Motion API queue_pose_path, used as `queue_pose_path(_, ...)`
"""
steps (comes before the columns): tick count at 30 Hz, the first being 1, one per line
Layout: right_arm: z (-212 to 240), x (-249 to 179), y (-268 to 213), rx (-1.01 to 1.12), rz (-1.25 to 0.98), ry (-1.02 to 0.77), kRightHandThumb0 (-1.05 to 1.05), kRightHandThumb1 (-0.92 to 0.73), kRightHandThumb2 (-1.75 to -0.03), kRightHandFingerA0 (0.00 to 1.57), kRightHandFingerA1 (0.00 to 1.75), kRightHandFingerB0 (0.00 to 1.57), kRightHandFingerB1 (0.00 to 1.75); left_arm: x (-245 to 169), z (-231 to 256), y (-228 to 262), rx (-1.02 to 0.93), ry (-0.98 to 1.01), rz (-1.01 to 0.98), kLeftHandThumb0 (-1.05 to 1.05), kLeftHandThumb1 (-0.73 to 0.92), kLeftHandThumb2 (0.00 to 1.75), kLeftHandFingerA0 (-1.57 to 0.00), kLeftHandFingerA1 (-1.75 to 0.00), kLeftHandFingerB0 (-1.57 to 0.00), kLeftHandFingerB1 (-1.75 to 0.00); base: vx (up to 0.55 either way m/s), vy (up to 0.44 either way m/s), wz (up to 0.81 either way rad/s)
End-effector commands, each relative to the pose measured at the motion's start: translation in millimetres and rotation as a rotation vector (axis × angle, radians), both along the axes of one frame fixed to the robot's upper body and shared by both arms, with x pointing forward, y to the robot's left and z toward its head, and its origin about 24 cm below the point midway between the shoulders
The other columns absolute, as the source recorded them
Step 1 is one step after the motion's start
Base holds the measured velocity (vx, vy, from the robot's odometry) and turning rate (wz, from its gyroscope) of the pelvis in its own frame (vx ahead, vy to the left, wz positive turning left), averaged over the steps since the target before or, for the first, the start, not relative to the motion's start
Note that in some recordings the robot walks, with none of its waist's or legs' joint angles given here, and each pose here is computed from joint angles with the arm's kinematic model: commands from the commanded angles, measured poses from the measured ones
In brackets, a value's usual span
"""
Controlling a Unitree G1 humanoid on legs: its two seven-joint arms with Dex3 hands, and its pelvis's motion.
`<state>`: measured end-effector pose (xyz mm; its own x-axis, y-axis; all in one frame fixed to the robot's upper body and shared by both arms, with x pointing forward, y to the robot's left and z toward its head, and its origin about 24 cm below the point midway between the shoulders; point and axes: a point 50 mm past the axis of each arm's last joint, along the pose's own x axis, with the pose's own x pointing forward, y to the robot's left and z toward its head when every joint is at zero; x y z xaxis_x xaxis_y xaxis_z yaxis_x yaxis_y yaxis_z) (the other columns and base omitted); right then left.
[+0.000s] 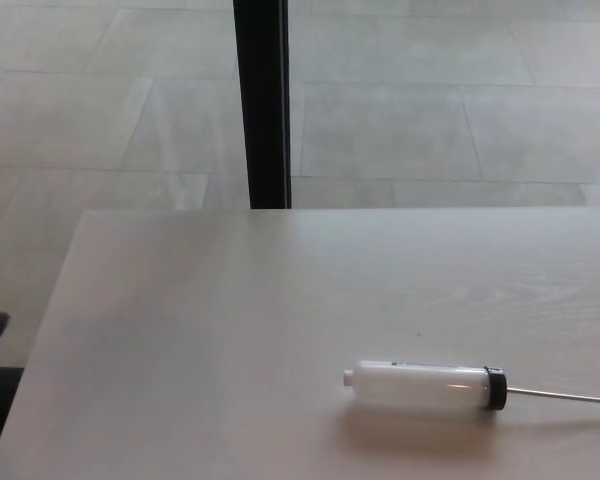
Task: The robot uses its left hand to lift the air pump kept on the middle of the desk and use the right hand to pull out the handle
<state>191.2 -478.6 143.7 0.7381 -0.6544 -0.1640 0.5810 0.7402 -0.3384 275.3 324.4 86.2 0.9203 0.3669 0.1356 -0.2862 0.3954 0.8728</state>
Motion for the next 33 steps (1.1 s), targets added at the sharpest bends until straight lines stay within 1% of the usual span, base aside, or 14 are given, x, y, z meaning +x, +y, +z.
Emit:
queue_pose_path(1, -19.0, -111.0, -50.1, 0.243, -0.562, -0.447, -0.75, -0.63, -1.03, 0.01, 0.34, 0.01, 0.25, -197.1, -100.3, 129.5, -1.103, -0.287, 0.973, -0.44, 0.74, 0.61, -0.60, -0.75, -0.33, -0.53, 0.00, 0.000, 0.00)
queue_pose_path(6, -66.2, -114.3, -37.1, 0.386, -0.698, -0.476, -0.73, -0.62, -1.00, 0.02, 0.41, 0.02, 0.34, -219.3, -129.6, 113.6, -1.263, -0.289, 1.122, -0.36, 0.79, 0.63, -0.53, -0.76, -0.40, -0.58, 0.00, 0.000, 0.00)
queue_pose_path(7, -72.7, -113.8, -34.6, 0.416, -0.727, -0.493, -0.68, -0.80, -0.63, 0.04, 0.44, 0.14, 0.34, -221.2, -132.1, 111.4, -1.268, -0.288, 1.130, -0.36, 0.81, 0.65, -0.51, -0.74, -0.39, -0.60, 0.00, 0.000, 0.00)
queue_pose_path(8, -79.6, -111.6, -31.2, 0.447, -0.751, -0.517, -0.69, -0.62, -1.00, 0.01, 0.46, 0.04, 0.38, -223.0, -134.0, 109.9, -1.291, -0.297, 1.139, -0.39, 0.83, 0.64, -0.50, -0.75, -0.37, -0.60, 0.00, 0.000, 0.00)
queue_pose_path(17, -109.9, -90.0, -11.6, 0.568, -0.734, -0.426, -0.77, -0.68, -1.01, 0.04, 0.57, 0.03, 0.31, -225.7, -143.7, 104.6, -1.384, -0.294, 1.164, -0.34, 0.83, 0.65, -0.51, -0.76, -0.35, -0.59, 0.00, 0.000, 0.00)
queue_pose_path(18, -110.4, -88.5, -11.3, 0.568, -0.747, -0.399, -0.76, -0.88, -0.67, 0.10, 0.77, 0.06, 0.38, -228.2, -145.2, 103.1, -1.383, -0.269, 1.153, -0.36, 0.85, 0.65, -0.45, -0.71, -0.29, -0.55, 0.00, 0.000, 0.00)
queue_pose_path(19, -111.9, -87.4, -10.1, 0.577, -0.756, -0.404, -0.76, -0.89, -0.67, 0.10, 0.79, 0.05, 0.42, -230.1, -145.4, 103.1, -1.386, -0.260, 1.154, -0.33, 0.63, 1.05, -0.43, -0.70, -0.21, -0.57, 0.00, 0.000, 0.00)
queue_pose_path(21, -115.4, -88.6, -8.5, 0.594, -0.749, -0.384, -0.78, -0.91, -0.67, 0.13, 0.81, 0.03, 0.39, -231.5, -144.5, 104.8, -1.395, -0.259, 1.165, -0.37, 0.87, 0.66, -0.43, -0.67, -0.28, -0.52, 0.00, 0.000, 0.00)
queue_pose_path(22, -116.9, -90.5, -7.9, 0.608, -0.755, -0.376, -0.80, -0.91, -0.67, 0.17, 0.93, 0.03, 0.42, -232.1, -144.6, 105.5, -1.395, -0.254, 1.172, -0.34, 0.65, 1.07, -0.45, -0.71, -0.21, -0.57, 0.00, 0.000, 0.00)
queue_pose_path(23, -118.1, -91.8, -7.2, 0.623, -0.759, -0.394, -0.80, -0.72, -1.09, 0.26, 0.78, 0.01, 0.40, -231.7, -144.3, 105.6, -1.402, -0.264, 1.168, -0.34, 0.65, 1.07, -0.45, -0.71, -0.21, -0.57, 0.00, 0.000, 0.00)
queue_pose_path(24, -119.8, -91.8, -6.4, 0.645, -0.752, -0.408, -0.77, -0.73, -1.09, 0.20, 0.70, 0.00, 0.35, -230.1, -143.9, 105.8, -1.402, -0.269, 1.163, -0.38, 0.87, 0.66, -0.48, -0.74, -0.32, -0.55, 0.00, 0.000, 0.00)
queue_pose_path(26, -124.0, -91.4, -4.2, 0.670, -0.753, -0.431, -0.77, -0.92, -0.69, 0.15, 0.80, 0.01, 0.30, -227.6, -142.3, 107.1, -1.408, -0.276, 1.152, -0.38, 0.87, 0.66, -0.47, -0.75, -0.33, -0.56, 0.00, 0.000, 0.00)
queue_pose_path(29, -127.9, -89.8, -1.4, 0.694, -0.758, -0.421, -0.80, -0.74, -1.10, 0.28, 0.80, 0.01, 0.38, -225.0, -141.2, 107.8, -1.427, -0.279, 1.128, -0.37, 0.86, 0.66, -0.46, -0.71, -0.30, -0.55, 0.00, 0.000, 0.00)
queue_pose_path(33, -131.8, -85.0, 3.2, 0.693, -0.696, -0.387, -0.73, -0.91, -0.68, 0.29, 1.01, 0.07, 0.30, -225.7, -149.8, 102.0, -1.343, -0.152, 1.157, -0.39, 0.82, 0.64, -0.56, -0.73, -0.42, -0.56, 0.00, 0.000, 0.00)
